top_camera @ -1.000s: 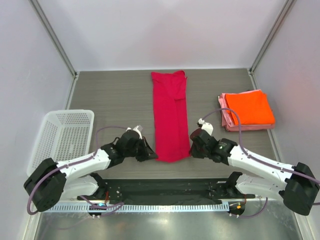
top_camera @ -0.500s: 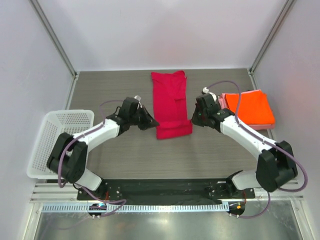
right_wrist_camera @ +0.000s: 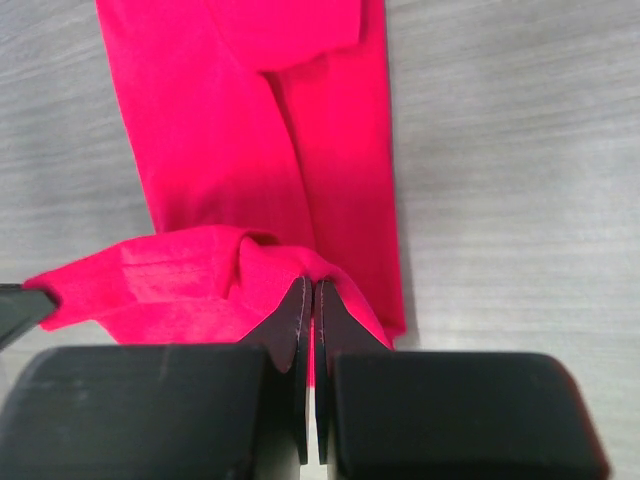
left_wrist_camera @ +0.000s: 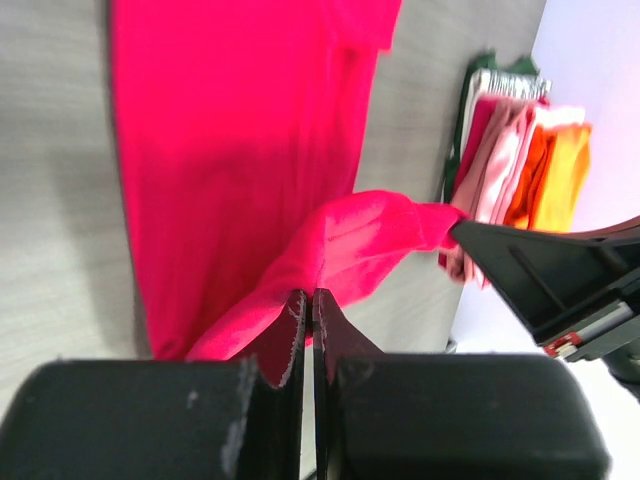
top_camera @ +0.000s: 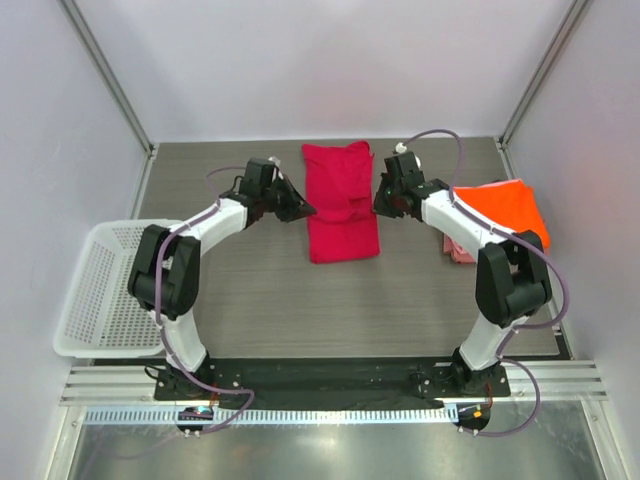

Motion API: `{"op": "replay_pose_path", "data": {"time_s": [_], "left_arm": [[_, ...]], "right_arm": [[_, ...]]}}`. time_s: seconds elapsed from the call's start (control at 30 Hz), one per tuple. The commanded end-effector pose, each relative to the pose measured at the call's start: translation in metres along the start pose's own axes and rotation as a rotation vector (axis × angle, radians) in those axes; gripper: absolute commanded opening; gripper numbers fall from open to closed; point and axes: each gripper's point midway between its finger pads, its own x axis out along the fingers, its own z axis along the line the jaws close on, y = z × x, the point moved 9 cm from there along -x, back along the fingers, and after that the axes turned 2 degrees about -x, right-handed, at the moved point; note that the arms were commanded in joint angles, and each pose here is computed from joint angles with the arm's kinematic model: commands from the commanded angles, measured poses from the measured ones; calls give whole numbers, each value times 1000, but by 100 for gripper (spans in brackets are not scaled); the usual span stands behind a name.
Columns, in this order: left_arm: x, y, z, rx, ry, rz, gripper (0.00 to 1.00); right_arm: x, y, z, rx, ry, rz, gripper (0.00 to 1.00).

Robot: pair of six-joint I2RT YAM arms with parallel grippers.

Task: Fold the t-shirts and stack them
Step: Fold the tshirt

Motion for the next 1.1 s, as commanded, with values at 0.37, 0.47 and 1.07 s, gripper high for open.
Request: {"op": "replay_pose_path", "data": {"time_s": [0.37, 0.47, 1.07], "left_arm": [[29, -65, -4, -3, 45, -23, 0], [39, -74, 0, -17, 40, -29, 0], [59, -87, 1, 15, 9, -9, 95]], "right_arm": [[44, -47, 10, 21, -57, -30, 1], [55, -49, 8, 26, -45, -24, 1], [60, -76, 6, 55, -78, -80, 68]]}}
